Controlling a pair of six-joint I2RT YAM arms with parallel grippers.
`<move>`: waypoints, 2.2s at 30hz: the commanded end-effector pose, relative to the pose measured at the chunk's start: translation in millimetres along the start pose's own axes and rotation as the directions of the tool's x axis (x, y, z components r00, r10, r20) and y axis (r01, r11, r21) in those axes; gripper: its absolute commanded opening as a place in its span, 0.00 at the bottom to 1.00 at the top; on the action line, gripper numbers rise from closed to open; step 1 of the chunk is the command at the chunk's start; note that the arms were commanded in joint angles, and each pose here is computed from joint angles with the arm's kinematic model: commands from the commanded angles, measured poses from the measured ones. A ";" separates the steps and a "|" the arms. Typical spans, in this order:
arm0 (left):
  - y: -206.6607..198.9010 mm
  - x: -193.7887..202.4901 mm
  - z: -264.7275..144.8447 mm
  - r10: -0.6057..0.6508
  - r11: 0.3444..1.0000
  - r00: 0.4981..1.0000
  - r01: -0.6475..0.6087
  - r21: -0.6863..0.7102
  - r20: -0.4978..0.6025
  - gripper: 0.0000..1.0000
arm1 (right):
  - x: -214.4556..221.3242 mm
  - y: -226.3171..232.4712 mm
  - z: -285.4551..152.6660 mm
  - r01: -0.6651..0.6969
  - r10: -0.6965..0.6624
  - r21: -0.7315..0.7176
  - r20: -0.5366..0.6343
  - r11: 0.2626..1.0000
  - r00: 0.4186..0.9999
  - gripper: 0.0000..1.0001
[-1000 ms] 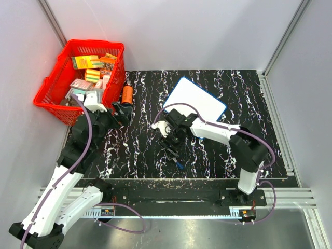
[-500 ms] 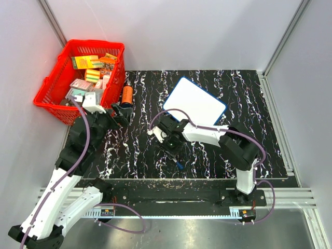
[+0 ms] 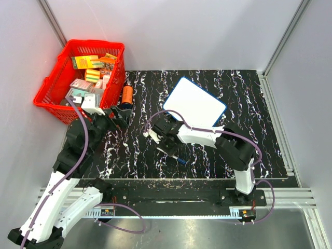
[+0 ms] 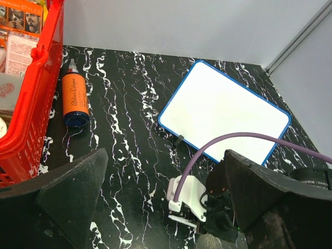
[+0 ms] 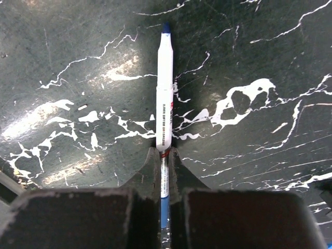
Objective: Write a sentence on the whiteboard
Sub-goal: Pick up the whiteboard marker without the cap from the corner of the board, then pass from the right arm to the left
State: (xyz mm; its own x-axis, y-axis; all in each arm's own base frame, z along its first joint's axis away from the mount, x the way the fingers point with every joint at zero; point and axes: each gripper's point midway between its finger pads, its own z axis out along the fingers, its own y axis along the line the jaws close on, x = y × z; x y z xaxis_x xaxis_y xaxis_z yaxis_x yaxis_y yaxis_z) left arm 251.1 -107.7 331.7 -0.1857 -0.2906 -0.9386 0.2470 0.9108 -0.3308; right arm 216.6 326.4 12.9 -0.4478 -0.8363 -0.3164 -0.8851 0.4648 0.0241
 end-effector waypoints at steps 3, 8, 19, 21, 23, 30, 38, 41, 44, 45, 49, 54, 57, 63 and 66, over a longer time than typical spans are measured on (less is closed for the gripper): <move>-5.9 2.8 -1.6 0.112 0.992 0.993 -0.110 0.055 -0.029 0.99 | -28.6 -29.7 -30.4 0.024 -0.037 0.133 0.100 0.991 0.994 0.00; -4.3 16.7 1.7 0.149 0.987 0.987 -0.145 0.069 -0.061 0.99 | -63.5 -55.7 -90.7 -0.071 0.047 0.088 0.248 0.994 0.968 0.00; -40.9 42.8 14.6 0.347 0.925 0.931 -0.320 0.206 -0.114 0.99 | -91.3 -88.1 -189.8 -0.119 0.176 -0.157 0.420 0.980 0.890 0.00; -56.1 49.4 16.8 0.407 0.898 0.906 -0.374 0.230 -0.117 0.99 | -82.4 -87.9 -199.3 -0.117 0.210 -0.240 0.408 0.964 0.889 0.00; -78.0 55.3 13.1 0.496 0.843 0.864 -0.453 0.291 -0.091 0.99 | -74.1 -85.3 -210.3 -0.116 0.239 -0.313 0.388 0.942 0.890 0.00; -124.0 94.8 25.1 0.777 0.581 0.630 -0.719 0.381 0.004 0.99 | -51.4 -70.7 -229.4 -0.066 0.235 -0.434 0.347 0.899 0.908 0.00; -166.0 102.6 27.9 0.827 0.344 0.485 -0.836 0.428 0.283 0.99 | -40.7 -55.6 -229.6 -0.065 0.254 -0.499 0.321 0.864 0.912 0.00; -176.5 106.9 34.3 0.840 0.280 0.436 -0.858 0.431 0.322 0.99 | -41.6 -51.4 -230.6 -0.059 0.260 -0.528 0.316 0.847 0.912 0.00; -183.9 117.6 39.6 0.858 0.227 0.401 -0.857 0.463 0.321 0.99 | -41.6 -50.4 -230.7 -0.052 0.256 -0.533 0.318 0.844 0.913 0.00; -186.2 120.4 40.2 0.858 0.220 0.401 -0.852 0.475 0.322 0.99 | -41.8 -50.6 -230.8 -0.048 0.254 -0.531 0.321 0.846 0.912 0.00; -194.8 127.3 43.5 0.833 0.207 0.425 -0.833 0.513 0.354 0.98 | -43.1 -47.9 -235.7 -0.034 0.252 -0.536 0.340 0.844 0.906 0.00; -189.0 130.1 54.7 0.850 0.220 0.420 -0.832 0.510 0.318 0.74 | -42.9 -46.3 -235.9 -0.032 0.254 -0.544 0.339 0.838 0.906 0.00; -188.7 131.4 57.5 0.855 0.208 0.408 -0.835 0.510 0.319 0.59 | -42.4 -45.3 -236.4 -0.029 0.253 -0.548 0.339 0.836 0.906 0.00; -182.3 137.6 66.0 0.883 0.186 0.363 -0.853 0.488 0.299 0.52 | -41.7 -43.2 -239.9 -0.027 0.254 -0.554 0.337 0.832 0.907 0.00; -180.4 138.0 68.8 0.890 0.181 0.350 -0.858 0.480 0.291 0.35 | -40.5 -41.9 -242.4 -0.024 0.249 -0.556 0.334 0.831 0.909 0.00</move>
State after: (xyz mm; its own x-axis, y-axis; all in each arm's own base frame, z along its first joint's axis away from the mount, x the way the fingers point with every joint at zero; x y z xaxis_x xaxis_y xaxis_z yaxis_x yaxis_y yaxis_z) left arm 236.3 -325.6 233.6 0.4076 0.6419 -0.6495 0.6990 0.2383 0.6742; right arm 256.8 270.8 231.0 -0.6080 -0.5591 -0.5637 -0.7817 0.2978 0.5479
